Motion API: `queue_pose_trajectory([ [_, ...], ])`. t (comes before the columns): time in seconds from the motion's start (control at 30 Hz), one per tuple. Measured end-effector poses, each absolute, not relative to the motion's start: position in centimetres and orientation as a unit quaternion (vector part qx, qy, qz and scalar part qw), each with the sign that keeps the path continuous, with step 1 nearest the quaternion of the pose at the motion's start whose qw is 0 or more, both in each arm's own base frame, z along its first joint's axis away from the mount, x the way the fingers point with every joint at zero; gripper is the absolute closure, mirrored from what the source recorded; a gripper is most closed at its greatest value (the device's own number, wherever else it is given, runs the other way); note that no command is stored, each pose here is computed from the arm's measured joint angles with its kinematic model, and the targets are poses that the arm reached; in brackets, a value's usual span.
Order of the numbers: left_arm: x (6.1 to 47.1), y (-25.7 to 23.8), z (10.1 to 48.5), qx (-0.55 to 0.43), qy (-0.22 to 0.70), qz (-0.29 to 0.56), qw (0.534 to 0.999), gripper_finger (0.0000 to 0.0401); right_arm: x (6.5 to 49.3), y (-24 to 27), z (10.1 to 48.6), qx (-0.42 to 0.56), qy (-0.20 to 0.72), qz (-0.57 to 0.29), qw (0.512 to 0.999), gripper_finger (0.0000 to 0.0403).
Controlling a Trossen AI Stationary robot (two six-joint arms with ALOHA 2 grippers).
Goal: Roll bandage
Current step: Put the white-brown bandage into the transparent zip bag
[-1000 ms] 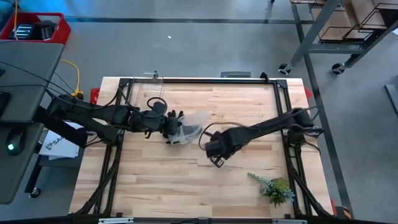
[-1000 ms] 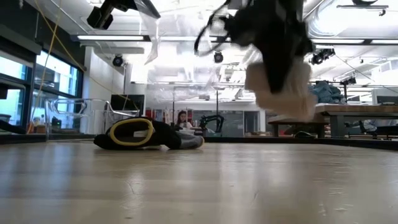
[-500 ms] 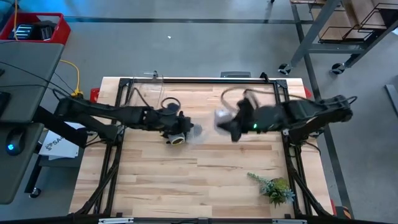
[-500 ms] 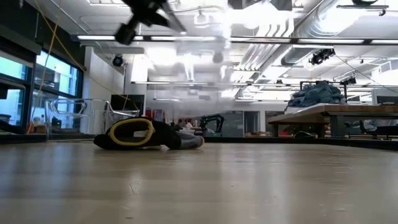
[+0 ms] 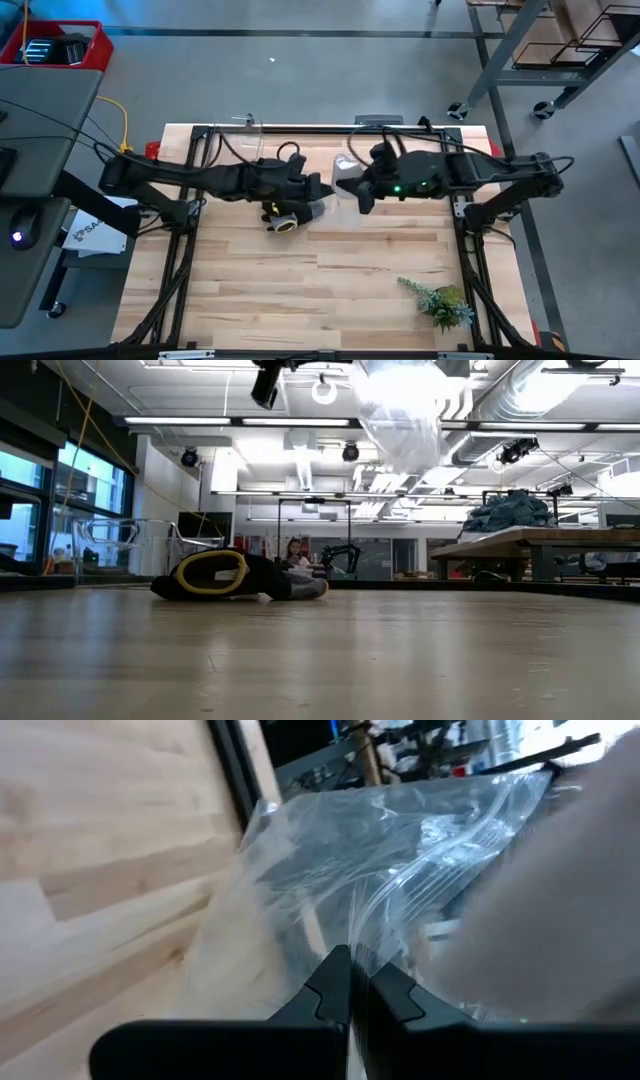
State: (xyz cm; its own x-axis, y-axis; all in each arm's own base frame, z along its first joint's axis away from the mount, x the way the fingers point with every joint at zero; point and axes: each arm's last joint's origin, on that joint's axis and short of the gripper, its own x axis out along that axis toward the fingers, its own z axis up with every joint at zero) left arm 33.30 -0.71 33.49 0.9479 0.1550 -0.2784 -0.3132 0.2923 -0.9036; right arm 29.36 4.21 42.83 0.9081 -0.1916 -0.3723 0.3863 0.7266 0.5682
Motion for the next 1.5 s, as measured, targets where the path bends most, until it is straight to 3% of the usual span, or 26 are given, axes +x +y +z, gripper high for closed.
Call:
queue_pose_trajectory([
  [0.5, 32.4, -0.3, 35.9, -0.592, 0.036, 0.109, 0.798, 0.0401, 27.7, 4.4, 40.6, 0.337, 0.269, -0.202, 0.879, 0.0337],
  [0.77, 32.7, 0.7, 36.8, -0.620, -0.018, 0.088, 0.780, 0.0401, 27.8, 4.4, 40.7, 0.346, 0.272, -0.186, 0.878, 0.0337],
  [1.03, 32.7, -0.9, 36.8, -0.632, 0.005, 0.054, 0.773, 0.0401, 27.9, 3.3, 40.7, 0.354, 0.266, -0.200, 0.874, 0.0337],
  [1.1, 32.7, -0.9, 36.8, -0.633, 0.005, 0.054, 0.772, 0.0401, 27.9, 3.3, 40.7, 0.337, 0.276, -0.184, 0.881, 0.0313],
  [1.3, 32.7, -0.7, 36.9, -0.635, -0.007, 0.060, 0.770, 0.0401, 28.0, 3.4, 40.7, 0.326, 0.283, -0.173, 0.885, 0.0174],
  [1.5, 32.7, -0.9, 36.9, -0.643, 0.008, 0.042, 0.764, 0.0401, 27.7, 3.5, 40.5, 0.288, 0.323, -0.129, 0.892, 0.0134],
])
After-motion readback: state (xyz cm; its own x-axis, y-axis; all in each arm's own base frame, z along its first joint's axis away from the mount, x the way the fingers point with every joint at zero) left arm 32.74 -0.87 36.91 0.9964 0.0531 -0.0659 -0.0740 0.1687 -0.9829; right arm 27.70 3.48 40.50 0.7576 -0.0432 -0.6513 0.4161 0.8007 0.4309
